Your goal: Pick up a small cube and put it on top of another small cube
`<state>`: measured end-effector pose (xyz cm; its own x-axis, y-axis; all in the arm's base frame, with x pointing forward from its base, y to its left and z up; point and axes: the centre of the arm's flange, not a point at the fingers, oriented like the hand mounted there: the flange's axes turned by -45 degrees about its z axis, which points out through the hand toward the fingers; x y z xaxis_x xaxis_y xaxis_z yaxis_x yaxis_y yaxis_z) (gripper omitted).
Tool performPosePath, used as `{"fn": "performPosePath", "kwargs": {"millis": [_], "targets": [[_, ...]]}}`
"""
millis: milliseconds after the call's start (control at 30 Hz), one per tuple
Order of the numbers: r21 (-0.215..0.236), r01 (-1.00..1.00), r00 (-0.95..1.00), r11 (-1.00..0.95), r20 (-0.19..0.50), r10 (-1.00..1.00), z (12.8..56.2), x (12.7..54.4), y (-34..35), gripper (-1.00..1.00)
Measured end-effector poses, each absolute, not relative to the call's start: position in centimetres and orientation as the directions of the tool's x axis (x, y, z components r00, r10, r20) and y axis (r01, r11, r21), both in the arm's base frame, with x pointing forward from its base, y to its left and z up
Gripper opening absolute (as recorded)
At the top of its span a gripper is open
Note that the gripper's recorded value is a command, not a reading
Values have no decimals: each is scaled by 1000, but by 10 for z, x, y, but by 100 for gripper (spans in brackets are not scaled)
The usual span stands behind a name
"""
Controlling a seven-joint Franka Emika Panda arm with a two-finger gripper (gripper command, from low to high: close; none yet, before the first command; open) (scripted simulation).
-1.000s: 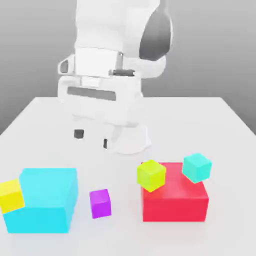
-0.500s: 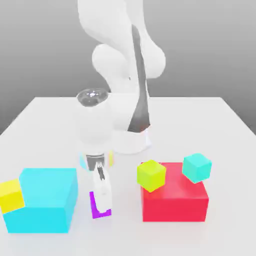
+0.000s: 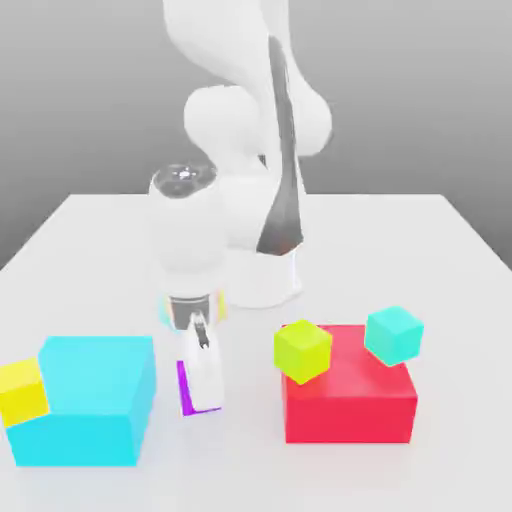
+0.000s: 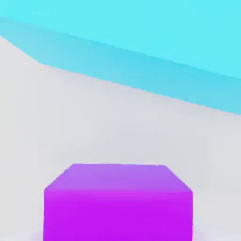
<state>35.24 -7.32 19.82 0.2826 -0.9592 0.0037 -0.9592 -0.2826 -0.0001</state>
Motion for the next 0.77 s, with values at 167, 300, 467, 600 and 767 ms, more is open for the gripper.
{"fn": "performPosePath", "kwargs": {"millis": [167,300,467,600,767], "targets": [[11,-853,521,-521,14,-853,246,359,-32,-100],[13,-713,702,-701,12,-713,285,356,7,-100],[0,-492,871,-871,1,-492,326,339,54,-100],[-1,-457,890,-890,0,-457,294,338,60,-100],[-1,-455,891,-891,0,-455,275,336,61,100]]}}
